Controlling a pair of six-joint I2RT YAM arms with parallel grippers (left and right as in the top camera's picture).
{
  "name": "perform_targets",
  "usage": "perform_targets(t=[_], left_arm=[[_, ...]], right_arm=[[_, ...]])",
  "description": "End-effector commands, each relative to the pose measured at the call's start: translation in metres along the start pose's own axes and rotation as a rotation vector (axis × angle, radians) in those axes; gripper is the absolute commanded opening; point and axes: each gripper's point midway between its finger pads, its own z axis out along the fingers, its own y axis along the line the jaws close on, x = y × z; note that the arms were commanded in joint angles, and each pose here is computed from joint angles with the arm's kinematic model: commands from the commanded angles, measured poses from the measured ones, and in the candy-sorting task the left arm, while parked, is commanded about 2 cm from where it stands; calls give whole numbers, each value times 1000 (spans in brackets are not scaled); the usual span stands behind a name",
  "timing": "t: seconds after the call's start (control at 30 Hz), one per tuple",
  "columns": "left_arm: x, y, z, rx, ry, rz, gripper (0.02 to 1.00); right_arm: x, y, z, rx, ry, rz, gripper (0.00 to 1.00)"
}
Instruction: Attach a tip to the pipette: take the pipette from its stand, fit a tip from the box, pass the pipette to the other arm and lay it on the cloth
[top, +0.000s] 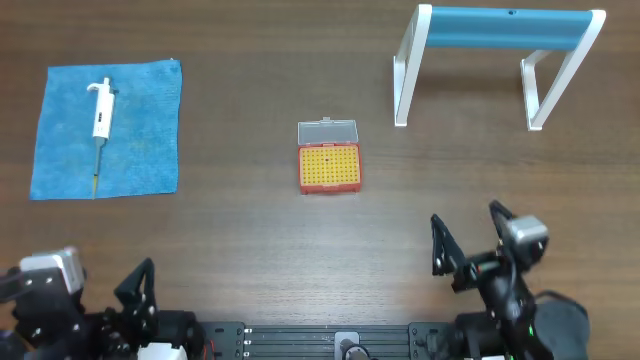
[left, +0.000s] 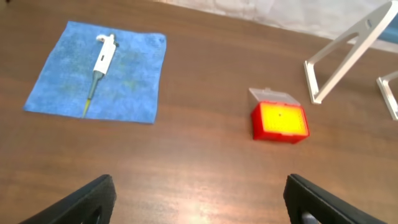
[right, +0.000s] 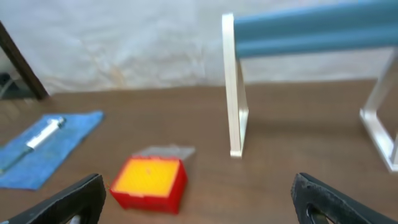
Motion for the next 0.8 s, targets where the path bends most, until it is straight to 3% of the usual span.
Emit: perform_targets(t=[0.03,0.43,0.7,0.8], left_arm=[[1,3,19,-14,9,-7,879],[14,6,26,-27,65,-8,879],[16,7,25,-32,70,-3,879],[17,-1,25,25,43,4,879]], right_arm=[[0,1,-2,-7,-12,7,974],[100,-10,-22,62,405,111,969],[102,-9,-22,59,413,118,974],[102,-9,-22,60,413,118,974]])
